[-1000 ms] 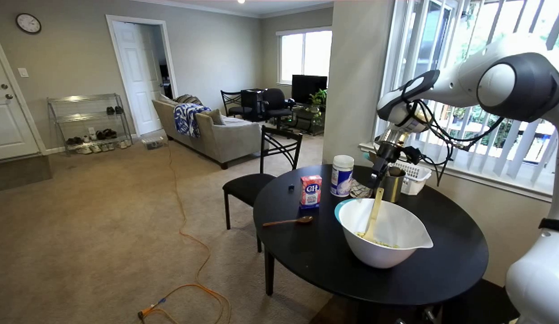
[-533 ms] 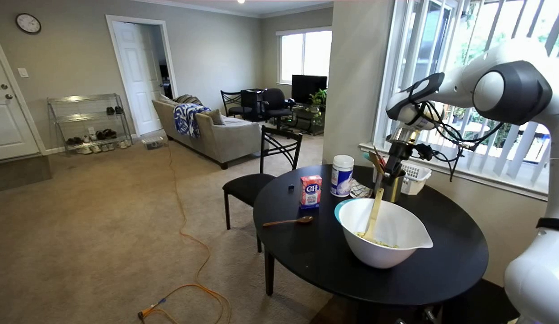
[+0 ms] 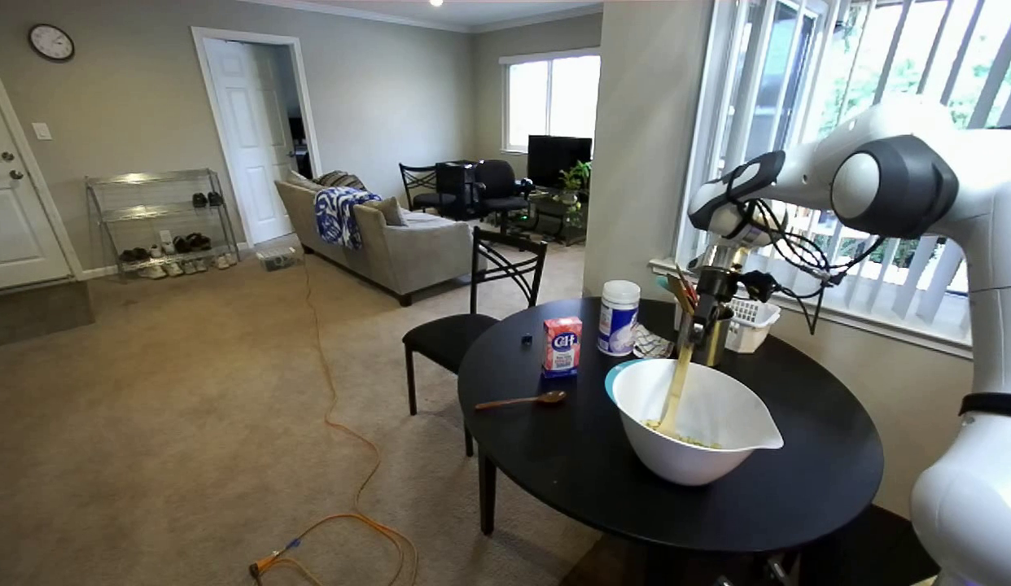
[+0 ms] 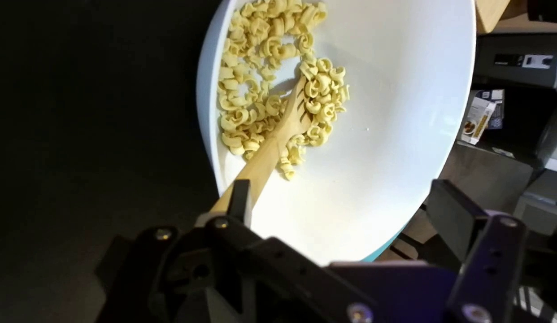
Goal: Stir the white bowl with the wooden spoon
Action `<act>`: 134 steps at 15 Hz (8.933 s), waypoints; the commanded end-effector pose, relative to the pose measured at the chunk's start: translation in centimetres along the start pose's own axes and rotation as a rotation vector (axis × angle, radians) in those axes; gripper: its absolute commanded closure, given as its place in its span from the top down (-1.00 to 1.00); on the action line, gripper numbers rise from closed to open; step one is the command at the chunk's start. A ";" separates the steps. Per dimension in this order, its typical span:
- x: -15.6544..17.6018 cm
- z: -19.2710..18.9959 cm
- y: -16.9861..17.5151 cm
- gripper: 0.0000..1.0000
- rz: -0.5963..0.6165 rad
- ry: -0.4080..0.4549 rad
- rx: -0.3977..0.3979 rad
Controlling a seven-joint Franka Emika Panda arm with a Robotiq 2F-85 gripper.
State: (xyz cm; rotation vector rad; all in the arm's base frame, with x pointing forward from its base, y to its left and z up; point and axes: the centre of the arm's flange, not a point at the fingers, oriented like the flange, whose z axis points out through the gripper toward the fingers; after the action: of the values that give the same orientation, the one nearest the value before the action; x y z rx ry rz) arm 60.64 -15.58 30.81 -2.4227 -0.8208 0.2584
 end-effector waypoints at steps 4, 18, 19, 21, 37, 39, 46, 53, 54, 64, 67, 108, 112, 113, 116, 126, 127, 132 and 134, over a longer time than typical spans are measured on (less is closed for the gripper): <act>1.0 -0.1 4.0 1.00 -0.030 -0.036 0.085; -1.1 -2.4 4.8 1.00 -0.028 0.003 0.086; -0.9 -2.2 4.9 1.00 -0.029 0.002 0.088; -0.2 -1.7 4.9 1.00 -0.033 -0.001 0.093; 1.0 3.1 6.5 1.00 -0.033 -0.032 0.193; 1.1 2.6 6.6 1.00 -0.037 -0.026 0.189; 0.9 0.5 6.6 1.00 -0.040 -0.008 0.147; 0.8 0.6 6.5 0.47 -0.048 -0.002 0.143; 0.7 0.6 6.5 0.37 -0.048 -0.001 0.142; 0.1 0.5 6.7 -0.87 -0.043 0.008 0.141; 0.1 0.4 6.6 -0.92 -0.043 0.009 0.145; 0.4 -6.7 -9.4 -0.89 -0.277 -0.181 -0.378; -3.7 -6.2 -9.5 -0.89 -0.192 -0.106 -0.404; -4.2 -6.3 -9.9 -0.89 -0.180 -0.086 -0.416; -4.8 -6.5 -11.5 -0.89 -0.179 -0.026 -0.437; -1.4 -4.7 -14.0 -0.89 -0.280 -0.083 -0.534; -0.9 -4.1 -13.5 -0.89 -0.284 -0.102 -0.550; 0.0 -2.0 -11.6 -0.89 -0.283 -0.149 -0.563; 0.0 -1.8 -11.6 -0.90 -0.284 -0.151 -0.538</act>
State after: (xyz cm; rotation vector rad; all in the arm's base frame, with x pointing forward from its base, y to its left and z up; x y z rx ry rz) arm 55.49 -8.79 39.42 -2.7225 -1.4464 0.1051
